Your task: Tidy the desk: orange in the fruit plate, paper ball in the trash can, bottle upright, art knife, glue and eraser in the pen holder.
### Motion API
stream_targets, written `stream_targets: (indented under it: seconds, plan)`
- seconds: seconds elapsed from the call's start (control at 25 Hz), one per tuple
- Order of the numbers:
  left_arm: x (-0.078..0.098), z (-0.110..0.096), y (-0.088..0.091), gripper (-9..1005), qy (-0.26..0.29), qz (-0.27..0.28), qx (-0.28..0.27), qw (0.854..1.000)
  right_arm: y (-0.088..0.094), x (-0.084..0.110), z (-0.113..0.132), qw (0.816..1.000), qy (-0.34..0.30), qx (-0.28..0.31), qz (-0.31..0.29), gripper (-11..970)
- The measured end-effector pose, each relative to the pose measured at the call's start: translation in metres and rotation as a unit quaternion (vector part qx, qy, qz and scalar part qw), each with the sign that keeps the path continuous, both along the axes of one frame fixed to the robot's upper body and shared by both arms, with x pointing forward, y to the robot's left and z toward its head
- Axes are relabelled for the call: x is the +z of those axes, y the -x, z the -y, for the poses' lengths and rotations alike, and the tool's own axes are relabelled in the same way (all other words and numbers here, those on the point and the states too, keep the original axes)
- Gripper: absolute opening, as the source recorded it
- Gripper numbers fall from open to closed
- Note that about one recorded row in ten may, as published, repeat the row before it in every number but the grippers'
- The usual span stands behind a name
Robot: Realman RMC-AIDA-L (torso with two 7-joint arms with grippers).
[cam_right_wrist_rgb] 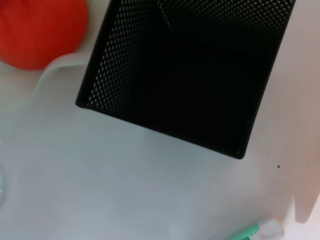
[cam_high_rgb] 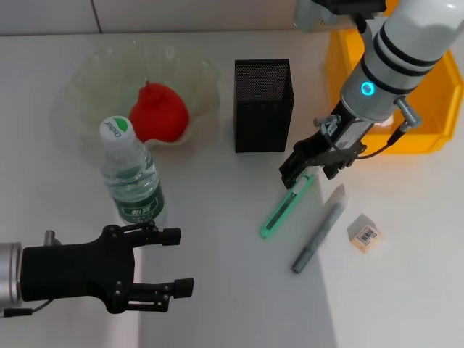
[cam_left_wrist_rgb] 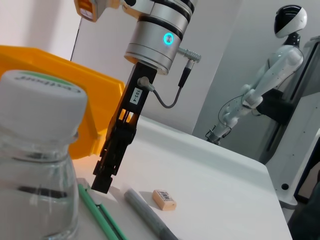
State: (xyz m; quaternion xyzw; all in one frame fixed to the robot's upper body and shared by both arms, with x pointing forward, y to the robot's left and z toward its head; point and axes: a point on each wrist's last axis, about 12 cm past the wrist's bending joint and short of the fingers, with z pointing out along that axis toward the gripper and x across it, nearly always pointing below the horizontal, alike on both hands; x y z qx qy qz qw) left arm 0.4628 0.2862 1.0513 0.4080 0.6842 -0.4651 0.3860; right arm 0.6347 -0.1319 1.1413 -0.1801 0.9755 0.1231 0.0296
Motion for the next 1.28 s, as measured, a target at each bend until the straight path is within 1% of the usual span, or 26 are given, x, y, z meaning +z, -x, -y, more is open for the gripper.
stream_targets:
  seconds: [0.72, 1.28]
  plan:
    - [-0.0028, 0.0022, 0.0002, 860, -0.001, 0.008, -0.001, 1.0, -0.0015, -0.0085, -0.0029, 1.0, 0.011, 0.002, 0.011, 802]
    - [-0.0055, 0.0057, -0.0017, 860, -0.011, 0.007, -0.005, 1.0, -0.0028, -0.0095, -0.004, 1.0, 0.012, 0.001, 0.016, 801]
